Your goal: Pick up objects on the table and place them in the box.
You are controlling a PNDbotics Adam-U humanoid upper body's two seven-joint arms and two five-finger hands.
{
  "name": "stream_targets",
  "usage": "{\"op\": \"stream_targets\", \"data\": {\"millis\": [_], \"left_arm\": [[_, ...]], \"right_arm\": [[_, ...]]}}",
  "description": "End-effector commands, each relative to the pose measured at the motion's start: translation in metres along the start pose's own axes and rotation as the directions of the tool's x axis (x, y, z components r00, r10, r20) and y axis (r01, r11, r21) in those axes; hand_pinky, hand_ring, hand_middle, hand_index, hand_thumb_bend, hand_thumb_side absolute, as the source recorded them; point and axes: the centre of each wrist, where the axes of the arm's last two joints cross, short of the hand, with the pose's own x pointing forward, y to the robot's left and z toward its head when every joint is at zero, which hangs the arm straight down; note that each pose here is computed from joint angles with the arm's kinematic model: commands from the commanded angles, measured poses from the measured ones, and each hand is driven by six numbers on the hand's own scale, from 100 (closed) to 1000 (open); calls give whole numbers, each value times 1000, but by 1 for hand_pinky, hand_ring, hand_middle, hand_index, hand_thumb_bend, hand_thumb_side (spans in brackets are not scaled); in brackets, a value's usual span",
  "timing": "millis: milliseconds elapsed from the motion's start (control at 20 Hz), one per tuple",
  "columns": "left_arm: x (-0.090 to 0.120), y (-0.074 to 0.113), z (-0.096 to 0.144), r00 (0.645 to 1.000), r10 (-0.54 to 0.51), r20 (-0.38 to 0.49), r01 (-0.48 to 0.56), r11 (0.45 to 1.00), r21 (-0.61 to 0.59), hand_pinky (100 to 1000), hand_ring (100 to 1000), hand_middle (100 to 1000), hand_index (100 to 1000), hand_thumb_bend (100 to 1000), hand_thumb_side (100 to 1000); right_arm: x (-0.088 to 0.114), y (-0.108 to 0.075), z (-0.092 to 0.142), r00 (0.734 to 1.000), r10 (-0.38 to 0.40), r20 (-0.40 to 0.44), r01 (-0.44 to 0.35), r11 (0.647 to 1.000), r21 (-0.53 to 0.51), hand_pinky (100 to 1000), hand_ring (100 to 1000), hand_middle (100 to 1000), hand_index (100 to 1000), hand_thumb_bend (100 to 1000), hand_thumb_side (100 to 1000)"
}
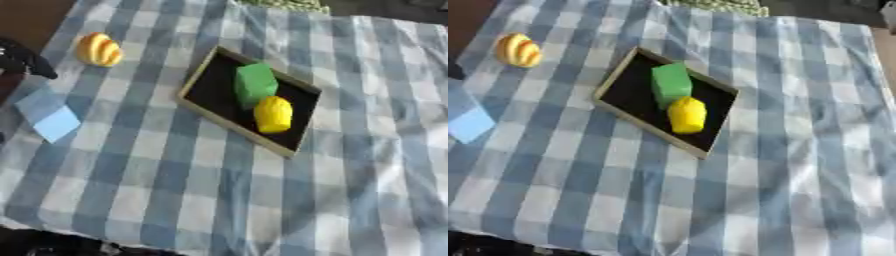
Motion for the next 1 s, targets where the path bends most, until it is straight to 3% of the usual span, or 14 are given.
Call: {"op": "stream_targets", "data": {"millis": [50, 450, 1000], "left_arm": [[-3, 8, 3, 1000, -23, 3, 22, 999, 48, 929, 895, 823, 926, 795, 100], [-3, 0, -6, 999, -44, 20, 43, 998, 38, 920, 891, 821, 909, 801, 100], [-7, -17, -18, 999, -46, 19, 46, 999, -8, 894, 874, 803, 884, 813, 102]], "right_arm": [[-1, -11, -1, 999, 34, -3, -34, 999, -11, 894, 813, 734, 854, 100, 100], [-3, -7, 1, 1000, 12, -10, -12, 1000, -9, 896, 811, 730, 853, 100, 106], [-6, -1, 4, 1000, -24, -19, 24, 1000, -1, 900, 807, 723, 851, 100, 182]]}}
